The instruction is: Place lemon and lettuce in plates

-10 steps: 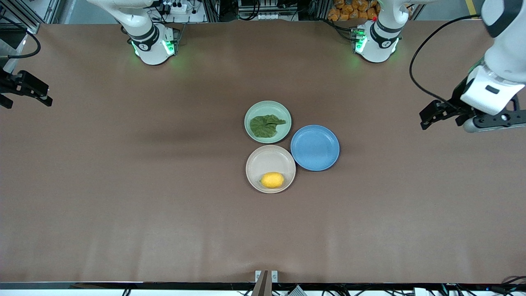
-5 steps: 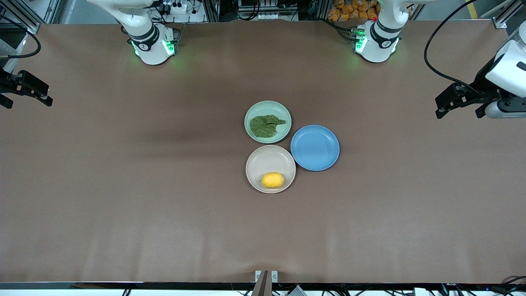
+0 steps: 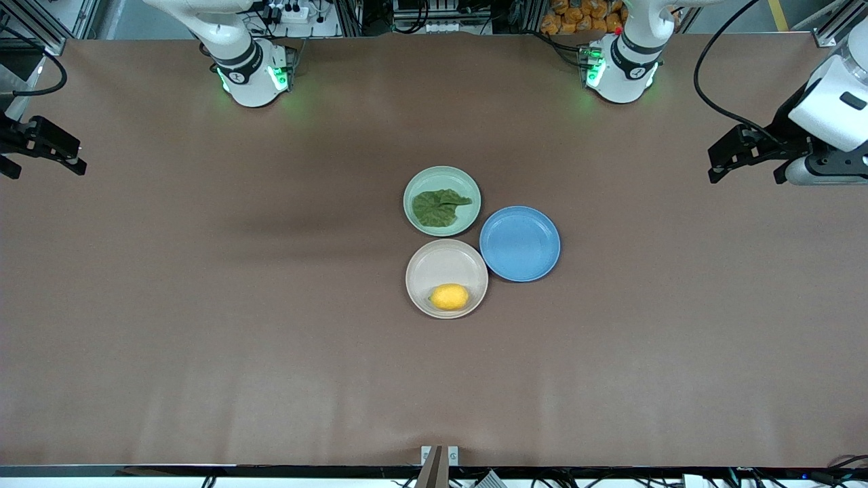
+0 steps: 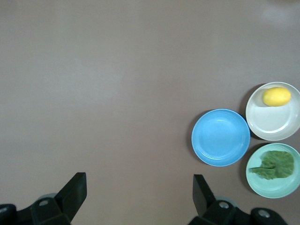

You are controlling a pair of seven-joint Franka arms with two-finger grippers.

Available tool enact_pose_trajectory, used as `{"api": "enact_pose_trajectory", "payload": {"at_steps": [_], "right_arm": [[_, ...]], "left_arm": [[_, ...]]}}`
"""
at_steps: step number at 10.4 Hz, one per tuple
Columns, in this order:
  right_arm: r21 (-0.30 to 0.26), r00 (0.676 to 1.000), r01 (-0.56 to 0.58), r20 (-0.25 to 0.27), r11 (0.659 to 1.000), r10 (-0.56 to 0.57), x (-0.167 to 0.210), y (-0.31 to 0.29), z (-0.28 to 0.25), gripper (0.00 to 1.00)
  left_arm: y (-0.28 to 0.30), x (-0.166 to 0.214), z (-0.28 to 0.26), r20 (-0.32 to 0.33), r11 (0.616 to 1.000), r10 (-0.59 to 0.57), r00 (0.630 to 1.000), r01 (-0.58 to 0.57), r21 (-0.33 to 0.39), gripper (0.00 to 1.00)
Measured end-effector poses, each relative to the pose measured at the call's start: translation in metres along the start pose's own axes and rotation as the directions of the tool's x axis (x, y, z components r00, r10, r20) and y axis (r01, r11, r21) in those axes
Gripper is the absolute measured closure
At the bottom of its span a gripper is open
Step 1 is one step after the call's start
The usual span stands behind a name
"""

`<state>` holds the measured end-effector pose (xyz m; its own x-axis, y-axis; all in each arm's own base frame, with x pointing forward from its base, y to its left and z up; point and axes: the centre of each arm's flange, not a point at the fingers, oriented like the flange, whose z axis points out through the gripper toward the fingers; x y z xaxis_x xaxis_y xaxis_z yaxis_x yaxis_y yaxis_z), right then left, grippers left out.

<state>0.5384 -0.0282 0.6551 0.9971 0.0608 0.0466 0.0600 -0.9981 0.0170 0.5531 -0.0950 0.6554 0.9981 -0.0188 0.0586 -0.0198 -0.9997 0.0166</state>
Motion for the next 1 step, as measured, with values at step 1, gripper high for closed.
{"api": "enact_pose_trajectory", "payload": {"at_steps": [1], "right_arm": [[0.000, 1.000, -0.001, -0.004, 1.000, 0.001, 0.0000, 0.0006, -0.0020, 0.00]], "left_arm": [[-0.0002, 0.0000, -0.0001, 0.001, 1.000, -0.001, 1.000, 0.001, -0.003, 0.00]]}}
